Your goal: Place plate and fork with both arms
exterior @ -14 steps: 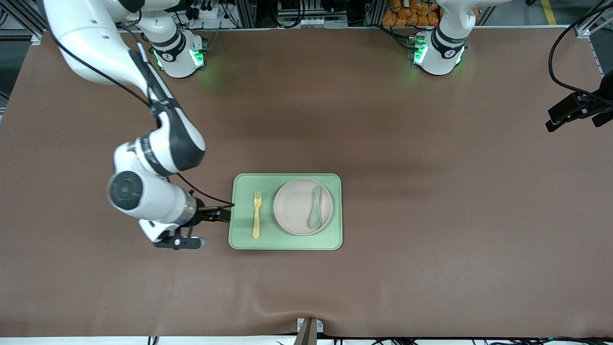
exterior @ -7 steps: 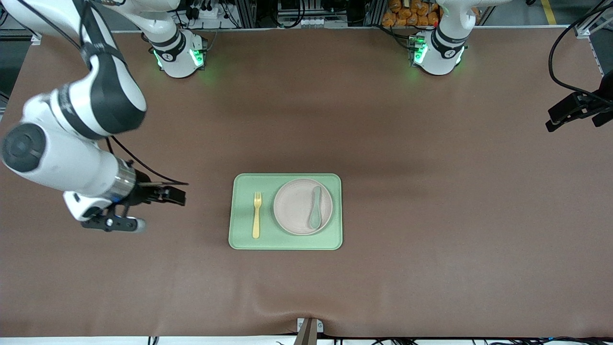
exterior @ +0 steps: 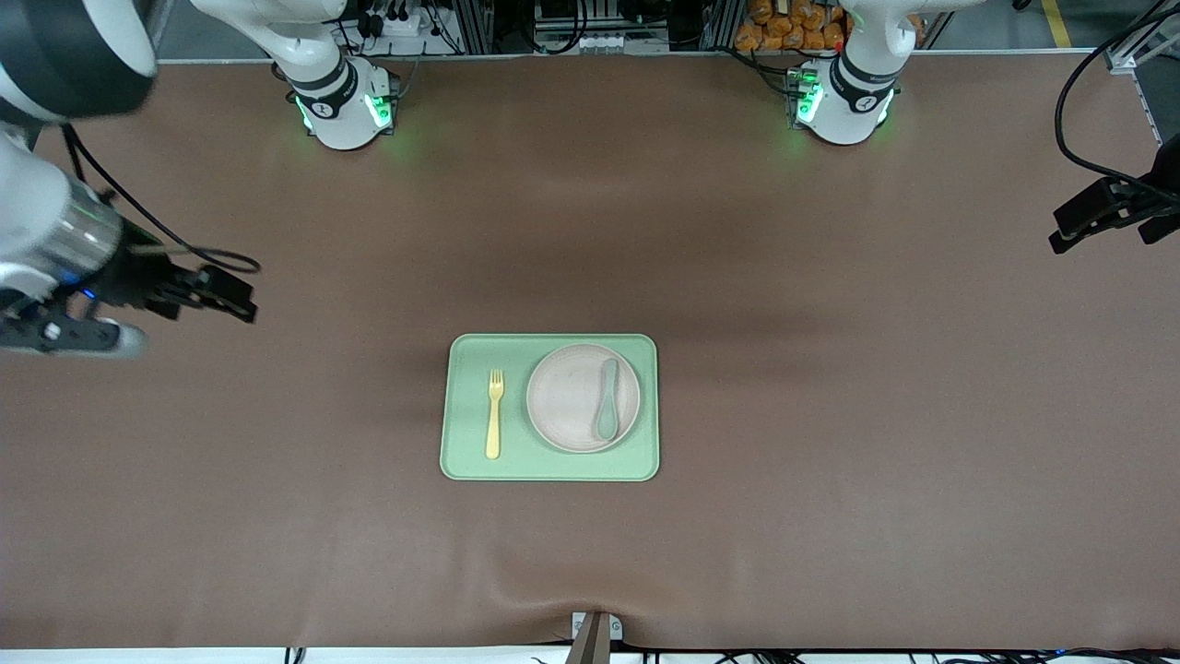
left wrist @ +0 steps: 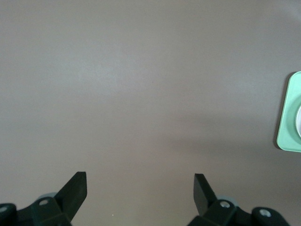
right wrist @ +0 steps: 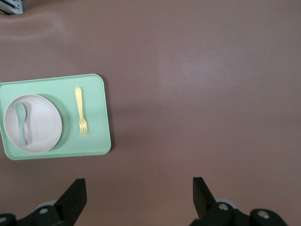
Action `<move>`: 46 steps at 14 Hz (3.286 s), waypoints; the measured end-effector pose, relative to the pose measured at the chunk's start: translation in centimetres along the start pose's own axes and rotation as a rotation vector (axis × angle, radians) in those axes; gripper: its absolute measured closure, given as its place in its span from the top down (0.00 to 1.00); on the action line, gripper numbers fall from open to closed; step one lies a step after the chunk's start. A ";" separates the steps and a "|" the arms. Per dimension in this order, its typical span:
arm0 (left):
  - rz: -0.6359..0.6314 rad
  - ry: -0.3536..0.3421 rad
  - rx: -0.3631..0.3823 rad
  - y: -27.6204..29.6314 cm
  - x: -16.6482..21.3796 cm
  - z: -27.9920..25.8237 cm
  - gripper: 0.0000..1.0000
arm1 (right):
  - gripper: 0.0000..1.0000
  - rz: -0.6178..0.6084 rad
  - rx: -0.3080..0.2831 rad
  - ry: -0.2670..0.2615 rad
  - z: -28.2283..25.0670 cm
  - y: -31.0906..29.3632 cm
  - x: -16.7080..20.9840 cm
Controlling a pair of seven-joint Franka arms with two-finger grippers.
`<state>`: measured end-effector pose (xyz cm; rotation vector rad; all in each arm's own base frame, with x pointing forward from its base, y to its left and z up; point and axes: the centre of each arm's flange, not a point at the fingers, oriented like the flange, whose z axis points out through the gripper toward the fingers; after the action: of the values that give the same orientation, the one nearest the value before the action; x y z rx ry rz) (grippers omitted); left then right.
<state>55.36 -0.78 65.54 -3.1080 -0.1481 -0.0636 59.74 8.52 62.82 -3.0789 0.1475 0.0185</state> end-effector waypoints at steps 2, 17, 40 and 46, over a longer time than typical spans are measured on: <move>0.004 -0.027 0.003 0.2 -0.4 0.1 1.00 | 1.00 0.009 -0.007 0.002 -1.5 0.7 -2.0; 0.014 -0.078 -0.010 0.6 -3.7 -0.9 1.00 | 1.00 -0.069 -0.042 0.036 -2.8 5.4 -4.6; 0.018 -0.074 -0.016 0.8 -3.9 -1.2 1.00 | 1.00 -0.071 -0.061 0.015 -3.0 6.7 -4.7; 0.018 -0.074 -0.017 0.9 -3.9 -1.2 1.00 | 1.00 -0.094 -0.061 0.012 -3.0 6.9 -4.7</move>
<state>51.53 -2.04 66.54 -3.1299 -0.1219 0.0514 54.41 1.97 65.48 -3.1435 0.0019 0.0009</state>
